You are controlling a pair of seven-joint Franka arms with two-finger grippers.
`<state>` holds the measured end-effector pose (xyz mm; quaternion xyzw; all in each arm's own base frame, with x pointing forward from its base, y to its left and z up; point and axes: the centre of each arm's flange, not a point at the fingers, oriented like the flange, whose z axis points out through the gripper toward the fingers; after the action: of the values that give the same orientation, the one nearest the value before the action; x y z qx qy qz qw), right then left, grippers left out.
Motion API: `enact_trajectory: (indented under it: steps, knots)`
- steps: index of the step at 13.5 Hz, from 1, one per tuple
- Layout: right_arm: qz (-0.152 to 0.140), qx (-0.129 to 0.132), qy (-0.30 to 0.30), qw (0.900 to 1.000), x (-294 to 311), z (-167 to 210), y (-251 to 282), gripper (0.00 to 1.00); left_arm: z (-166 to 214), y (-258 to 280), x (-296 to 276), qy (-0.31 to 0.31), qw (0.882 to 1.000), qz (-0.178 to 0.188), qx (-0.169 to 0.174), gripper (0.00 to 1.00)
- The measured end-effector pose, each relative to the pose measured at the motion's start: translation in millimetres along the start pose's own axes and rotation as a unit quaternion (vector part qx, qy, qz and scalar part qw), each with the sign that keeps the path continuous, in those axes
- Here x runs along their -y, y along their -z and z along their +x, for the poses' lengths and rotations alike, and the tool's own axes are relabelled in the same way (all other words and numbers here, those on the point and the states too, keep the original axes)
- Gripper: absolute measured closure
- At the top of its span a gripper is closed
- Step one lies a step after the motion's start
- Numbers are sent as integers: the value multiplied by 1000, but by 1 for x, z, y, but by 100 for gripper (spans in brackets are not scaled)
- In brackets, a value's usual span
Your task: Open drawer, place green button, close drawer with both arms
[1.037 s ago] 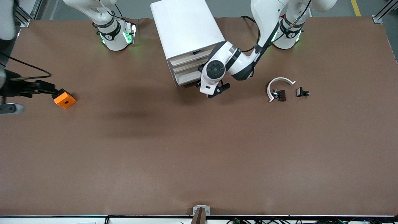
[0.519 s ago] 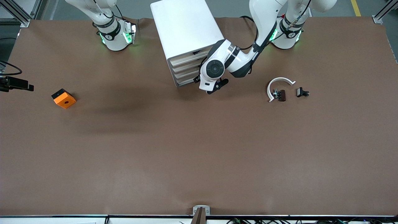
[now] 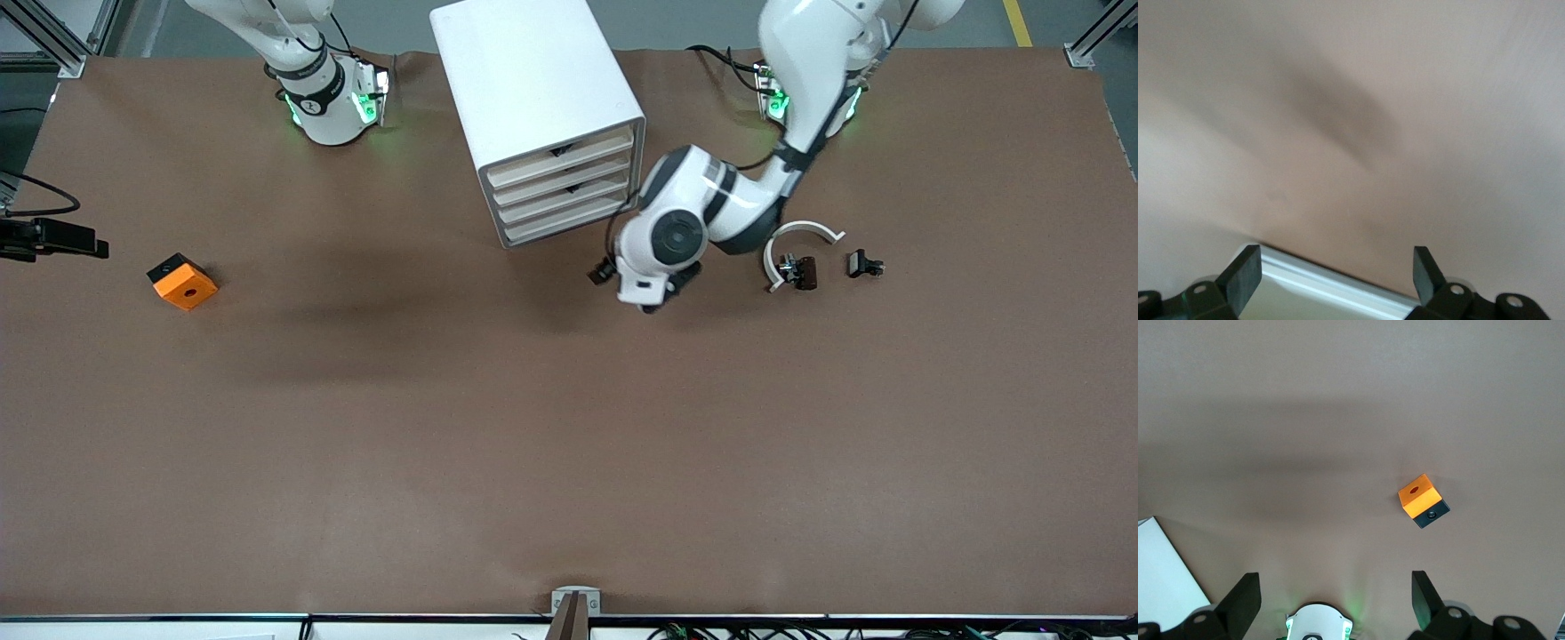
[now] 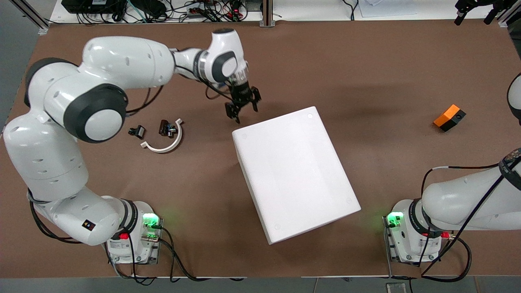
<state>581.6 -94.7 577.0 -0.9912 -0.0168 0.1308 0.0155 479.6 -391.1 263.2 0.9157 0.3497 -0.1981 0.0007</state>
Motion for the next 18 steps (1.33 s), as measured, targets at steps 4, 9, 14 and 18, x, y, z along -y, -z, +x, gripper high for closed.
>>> enact_trajectory:
  steps: [4,9,14,18]
  knots:
    - [-6,-31,-2,1000,0,-8,28,0,44,132,32,-10,995,6,-100,0]
    - [-8,-43,-2,999,6,-34,65,0,117,232,94,-74,986,-34,-142,0]
    - [2,-67,-43,997,12,-70,94,0,166,305,165,-135,971,-39,-195,0]
    - [4,-70,-53,996,16,-83,101,0,175,350,200,-146,970,-28,-193,0]
